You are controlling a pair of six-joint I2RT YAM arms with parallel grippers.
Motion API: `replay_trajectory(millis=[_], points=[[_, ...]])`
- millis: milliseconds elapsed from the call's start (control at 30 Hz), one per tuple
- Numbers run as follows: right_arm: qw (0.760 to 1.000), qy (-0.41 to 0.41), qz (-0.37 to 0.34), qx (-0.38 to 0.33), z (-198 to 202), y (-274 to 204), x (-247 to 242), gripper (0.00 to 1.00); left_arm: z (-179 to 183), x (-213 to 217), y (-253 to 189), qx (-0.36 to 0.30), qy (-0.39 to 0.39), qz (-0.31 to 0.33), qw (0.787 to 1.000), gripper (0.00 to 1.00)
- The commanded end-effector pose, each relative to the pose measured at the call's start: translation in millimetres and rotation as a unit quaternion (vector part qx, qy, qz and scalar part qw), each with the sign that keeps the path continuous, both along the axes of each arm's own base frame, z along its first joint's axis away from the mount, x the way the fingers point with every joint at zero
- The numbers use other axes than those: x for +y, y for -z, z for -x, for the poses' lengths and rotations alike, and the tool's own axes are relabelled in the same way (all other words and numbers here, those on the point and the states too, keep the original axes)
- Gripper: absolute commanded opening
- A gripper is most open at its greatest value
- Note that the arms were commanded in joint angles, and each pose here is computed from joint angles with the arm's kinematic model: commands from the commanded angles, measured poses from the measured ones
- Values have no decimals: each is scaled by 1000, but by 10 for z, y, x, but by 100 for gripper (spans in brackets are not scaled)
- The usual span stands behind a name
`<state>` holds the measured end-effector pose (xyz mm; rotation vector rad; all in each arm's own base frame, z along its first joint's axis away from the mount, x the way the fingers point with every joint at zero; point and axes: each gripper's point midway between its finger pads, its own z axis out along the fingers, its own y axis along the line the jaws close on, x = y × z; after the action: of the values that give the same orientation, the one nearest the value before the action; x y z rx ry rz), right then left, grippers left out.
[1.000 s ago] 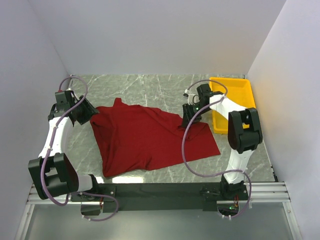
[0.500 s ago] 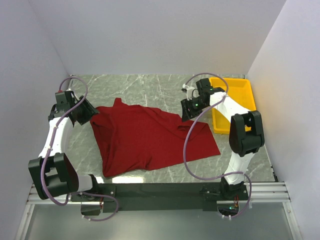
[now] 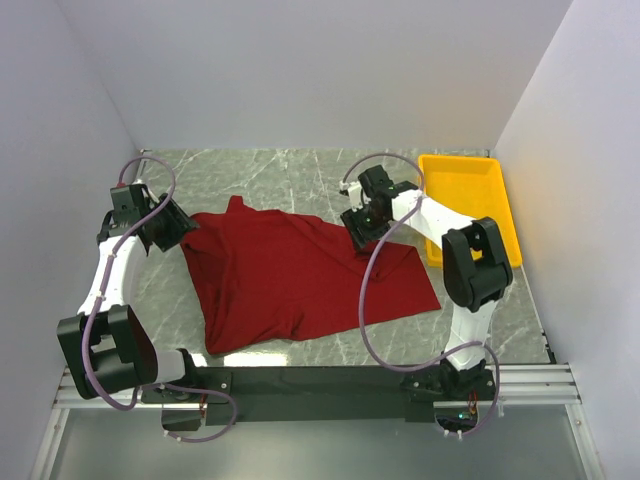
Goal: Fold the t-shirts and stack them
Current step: Flatten the tshirt out
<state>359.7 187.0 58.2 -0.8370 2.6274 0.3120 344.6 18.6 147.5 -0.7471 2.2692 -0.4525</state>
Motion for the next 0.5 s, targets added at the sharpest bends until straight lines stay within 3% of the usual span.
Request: replay_trajectory(millis=[0,467], points=[[999,20,26,-26,-166,-6,28,62,-45,-11,-118,-28,2,6,1000,59],[999,25,21,-25,-66,-18,184,60,-7,-9,-63,-27,2,9,1000,59]])
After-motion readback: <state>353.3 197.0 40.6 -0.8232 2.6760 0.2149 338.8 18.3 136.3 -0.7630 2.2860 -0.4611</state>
